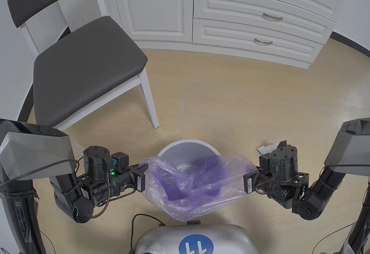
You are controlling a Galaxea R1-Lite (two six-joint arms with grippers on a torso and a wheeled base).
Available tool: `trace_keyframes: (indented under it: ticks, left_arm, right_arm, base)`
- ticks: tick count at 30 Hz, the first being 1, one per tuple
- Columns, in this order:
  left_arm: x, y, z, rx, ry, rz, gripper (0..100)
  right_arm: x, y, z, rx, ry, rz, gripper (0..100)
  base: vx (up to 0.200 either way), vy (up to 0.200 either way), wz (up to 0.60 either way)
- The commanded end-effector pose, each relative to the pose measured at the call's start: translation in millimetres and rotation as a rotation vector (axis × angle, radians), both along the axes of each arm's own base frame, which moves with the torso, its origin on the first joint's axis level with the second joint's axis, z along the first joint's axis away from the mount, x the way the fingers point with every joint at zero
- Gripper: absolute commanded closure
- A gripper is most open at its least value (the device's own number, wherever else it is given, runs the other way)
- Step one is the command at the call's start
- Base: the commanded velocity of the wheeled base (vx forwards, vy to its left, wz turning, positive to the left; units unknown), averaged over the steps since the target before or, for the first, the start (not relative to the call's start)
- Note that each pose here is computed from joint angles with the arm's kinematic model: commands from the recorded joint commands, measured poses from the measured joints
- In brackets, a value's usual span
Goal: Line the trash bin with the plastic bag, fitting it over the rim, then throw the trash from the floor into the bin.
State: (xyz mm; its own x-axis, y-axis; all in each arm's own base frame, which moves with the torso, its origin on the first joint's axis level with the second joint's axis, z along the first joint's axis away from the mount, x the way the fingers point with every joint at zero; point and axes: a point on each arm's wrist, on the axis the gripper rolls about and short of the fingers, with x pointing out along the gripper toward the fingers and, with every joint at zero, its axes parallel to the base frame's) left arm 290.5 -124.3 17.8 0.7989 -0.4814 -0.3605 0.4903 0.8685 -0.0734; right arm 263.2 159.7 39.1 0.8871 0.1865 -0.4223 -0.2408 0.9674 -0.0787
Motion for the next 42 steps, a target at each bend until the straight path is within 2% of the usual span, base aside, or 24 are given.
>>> trace_keyframes:
  ticks: [1,4,8,17,18,26,31,35,42]
  left_arm:
    - [-0.9,8.2,11.5,0.016,-0.014,0.015,100]
    - [-1.6,11.6,10.1,0.042,-0.017,0.014,100]
    - [-3.0,14.6,7.4,0.071,-0.016,0.011,100]
    - [-1.3,21.5,6.6,0.082,-0.013,0.028,100]
    - [-2.2,23.7,7.0,0.095,-0.017,0.027,100]
    - [-14.1,26.1,2.0,0.16,-0.005,-0.015,100]
    - [-18.6,22.9,-3.6,0.176,0.012,-0.037,100]
    - [-24.3,15.2,-16.8,0.199,0.055,-0.074,100]
    - [-20.4,11.4,-36.0,0.253,0.061,-0.1,100]
  right_arm:
    - [-12.5,-16.8,4.7,-0.068,0.006,0.003,100]
    - [-22.0,-24.2,6.3,-0.127,0.009,0.039,100]
    - [-32.9,-30.5,7.1,-0.162,0.022,0.079,100]
    - [-42.5,-37.9,0.1,-0.245,0.055,0.113,100]
    - [-45.9,-41.2,0.1,-0.272,0.057,0.122,100]
    - [-61.9,-50.9,-0.6,-0.377,0.075,0.177,100]
    - [-64.2,-49.8,-4.5,-0.393,0.091,0.193,100]
    - [-65.8,-47.8,-17.6,-0.419,0.144,0.217,100]
    - [-63.8,-39.6,-32.6,-0.443,0.181,0.245,100]
  base:
    - [0.0,0.0,0.0]
    - [0.0,0.0,0.0]
    - [0.0,0.0,0.0]
    - [0.0,0.0,0.0]
    - [0.0,0.0,0.0]
    - [0.0,0.0,0.0]
    - [0.0,0.0,0.0]
    - [0.0,0.0,0.0]
    - [0.0,0.0,0.0]
